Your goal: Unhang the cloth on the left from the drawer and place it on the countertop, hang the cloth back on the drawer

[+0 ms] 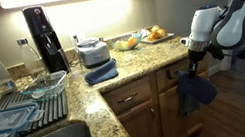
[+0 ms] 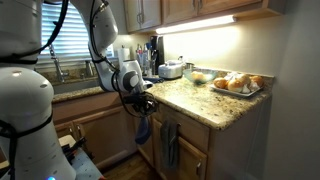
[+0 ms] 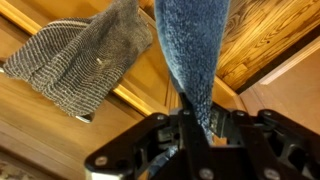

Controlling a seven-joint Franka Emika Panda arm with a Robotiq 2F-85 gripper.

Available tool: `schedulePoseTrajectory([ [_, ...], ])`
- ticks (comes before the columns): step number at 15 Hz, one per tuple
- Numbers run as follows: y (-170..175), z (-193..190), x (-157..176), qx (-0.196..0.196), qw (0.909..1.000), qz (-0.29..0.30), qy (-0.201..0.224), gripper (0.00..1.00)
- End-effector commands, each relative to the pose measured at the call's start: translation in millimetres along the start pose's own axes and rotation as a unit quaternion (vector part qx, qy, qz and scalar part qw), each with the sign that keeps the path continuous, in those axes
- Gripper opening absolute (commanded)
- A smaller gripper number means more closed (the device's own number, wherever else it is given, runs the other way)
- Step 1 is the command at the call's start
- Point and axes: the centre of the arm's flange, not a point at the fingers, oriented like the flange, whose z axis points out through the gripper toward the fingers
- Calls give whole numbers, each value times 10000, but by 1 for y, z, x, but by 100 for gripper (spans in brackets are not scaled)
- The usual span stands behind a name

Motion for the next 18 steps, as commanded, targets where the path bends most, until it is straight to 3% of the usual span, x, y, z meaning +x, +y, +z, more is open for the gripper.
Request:
schedulePoseTrajectory([
  [1, -8, 14, 15, -120, 9998, 97, 121, 6],
  [18, -7, 68, 31, -117, 9997, 83, -181, 6],
])
